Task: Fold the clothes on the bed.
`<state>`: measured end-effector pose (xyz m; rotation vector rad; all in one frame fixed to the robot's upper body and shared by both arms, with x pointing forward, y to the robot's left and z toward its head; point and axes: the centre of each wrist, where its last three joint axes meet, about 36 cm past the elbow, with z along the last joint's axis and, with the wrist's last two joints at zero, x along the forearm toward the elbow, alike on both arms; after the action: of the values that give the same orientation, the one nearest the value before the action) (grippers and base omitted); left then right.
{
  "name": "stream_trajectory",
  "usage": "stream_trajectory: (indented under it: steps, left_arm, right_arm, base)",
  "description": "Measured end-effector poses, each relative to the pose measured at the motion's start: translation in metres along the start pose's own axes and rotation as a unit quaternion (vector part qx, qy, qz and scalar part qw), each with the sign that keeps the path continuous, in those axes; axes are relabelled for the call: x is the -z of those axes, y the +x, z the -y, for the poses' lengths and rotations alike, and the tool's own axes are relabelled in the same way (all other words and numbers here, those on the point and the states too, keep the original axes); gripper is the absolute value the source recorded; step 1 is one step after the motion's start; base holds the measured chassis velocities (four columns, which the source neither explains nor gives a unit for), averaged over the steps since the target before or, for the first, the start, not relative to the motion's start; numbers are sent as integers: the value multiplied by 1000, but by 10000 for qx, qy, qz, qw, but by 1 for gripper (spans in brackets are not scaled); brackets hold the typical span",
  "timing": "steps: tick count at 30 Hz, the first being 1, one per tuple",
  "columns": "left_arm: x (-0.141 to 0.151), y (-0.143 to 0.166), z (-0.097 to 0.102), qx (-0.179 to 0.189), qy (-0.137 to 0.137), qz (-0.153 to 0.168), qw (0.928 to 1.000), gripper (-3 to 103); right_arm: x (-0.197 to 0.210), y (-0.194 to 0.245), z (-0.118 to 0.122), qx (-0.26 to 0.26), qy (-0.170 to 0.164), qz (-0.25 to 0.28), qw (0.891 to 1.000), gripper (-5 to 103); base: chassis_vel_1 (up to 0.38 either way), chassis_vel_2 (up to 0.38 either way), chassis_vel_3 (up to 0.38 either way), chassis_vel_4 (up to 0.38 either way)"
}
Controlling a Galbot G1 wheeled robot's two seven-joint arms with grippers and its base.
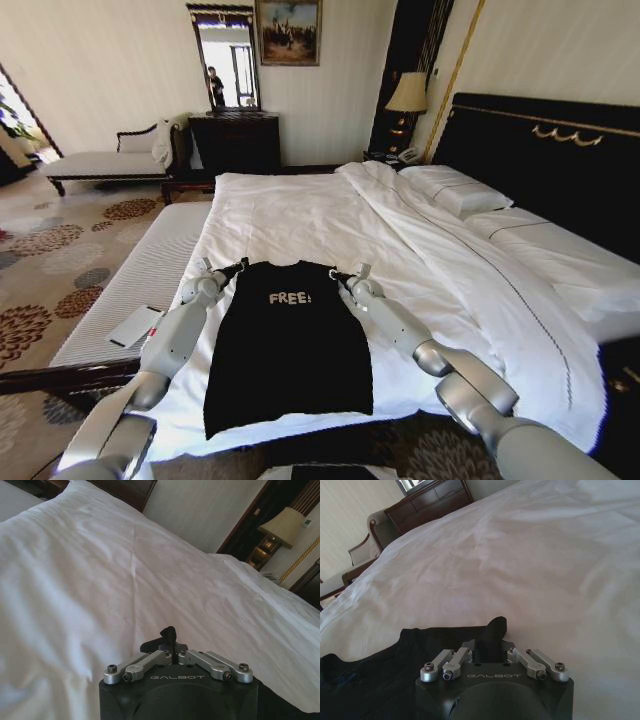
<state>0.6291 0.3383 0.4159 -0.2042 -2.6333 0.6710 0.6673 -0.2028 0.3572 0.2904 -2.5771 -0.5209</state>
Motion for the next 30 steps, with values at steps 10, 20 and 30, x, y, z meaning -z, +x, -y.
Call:
stream_trajectory:
  steps: [10, 20, 30]
  left_arm:
    - [2, 3, -5, 37, 35, 65, 10000, 0]
    - [38, 15, 1, -186, 316, 594, 9976, 0]
    - [83, 24, 5, -268, 478, 1032, 9931, 0]
  right_arm:
    - [8, -1, -5, 99, 42, 134, 9999, 1]
    - [59, 17, -29, 663, -513, 1115, 9902, 0]
    - [85, 35, -35, 880, -507, 1672, 9807, 0]
  base:
    - [0, 0, 0, 0]
    - [0, 0, 0, 0]
    - [0, 0, 0, 0]
